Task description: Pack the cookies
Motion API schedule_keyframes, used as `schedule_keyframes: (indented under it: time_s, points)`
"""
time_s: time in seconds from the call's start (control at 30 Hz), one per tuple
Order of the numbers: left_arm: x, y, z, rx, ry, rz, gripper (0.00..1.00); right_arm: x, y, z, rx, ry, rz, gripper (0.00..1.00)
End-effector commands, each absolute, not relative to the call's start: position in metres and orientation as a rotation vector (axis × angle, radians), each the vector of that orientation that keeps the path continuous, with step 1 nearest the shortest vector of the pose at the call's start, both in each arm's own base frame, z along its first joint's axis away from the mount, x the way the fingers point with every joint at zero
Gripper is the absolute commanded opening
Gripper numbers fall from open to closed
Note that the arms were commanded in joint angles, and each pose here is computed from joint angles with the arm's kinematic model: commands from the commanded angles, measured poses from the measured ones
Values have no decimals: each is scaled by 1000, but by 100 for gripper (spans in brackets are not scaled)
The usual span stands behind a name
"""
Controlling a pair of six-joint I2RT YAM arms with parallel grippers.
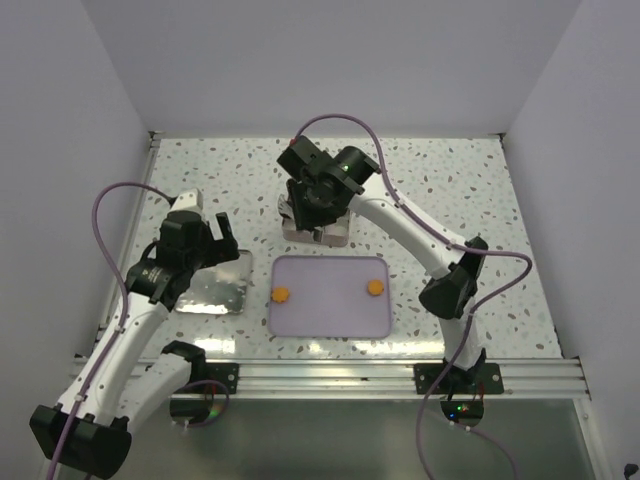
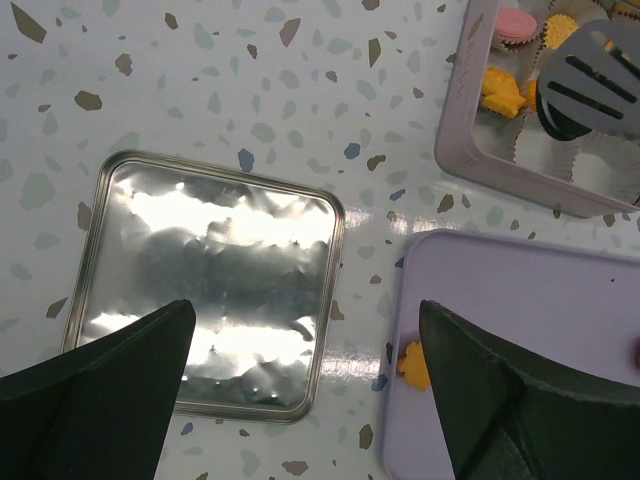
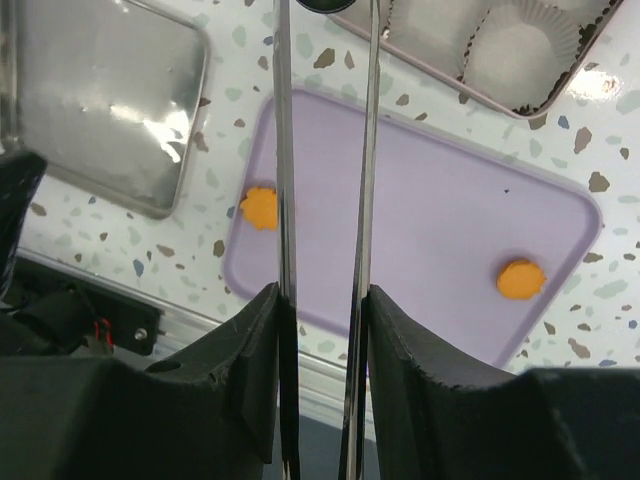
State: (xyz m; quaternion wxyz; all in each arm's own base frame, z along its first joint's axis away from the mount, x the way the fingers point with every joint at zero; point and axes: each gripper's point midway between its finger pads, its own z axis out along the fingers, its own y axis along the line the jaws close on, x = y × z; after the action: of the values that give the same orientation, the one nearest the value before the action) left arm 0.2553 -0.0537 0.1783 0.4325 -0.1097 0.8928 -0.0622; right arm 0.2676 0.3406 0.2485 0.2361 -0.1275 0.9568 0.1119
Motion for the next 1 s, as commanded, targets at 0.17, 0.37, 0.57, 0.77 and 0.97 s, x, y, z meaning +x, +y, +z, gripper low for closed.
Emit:
schedule_keyframes:
  time_s: [0.17, 0.37, 0.57, 0.77, 0.97]
  points:
    - [260, -57, 187, -264, 2184, -176, 100, 255, 312, 215, -467, 2824, 168, 32]
    - [261, -54, 186, -274, 2185, -163, 100, 259, 306, 201, -457, 2855, 161, 32]
    - [261, -53, 185, -282, 2188, -158, 100, 264, 306, 196, -459, 2856, 150, 36]
    - [261, -52, 185, -287, 2188, -154, 100, 270, 304, 199, -457, 2846, 152, 40]
    - [261, -52, 185, -288, 2188, -152, 100, 276, 307, 201, -443, 2828, 169, 41]
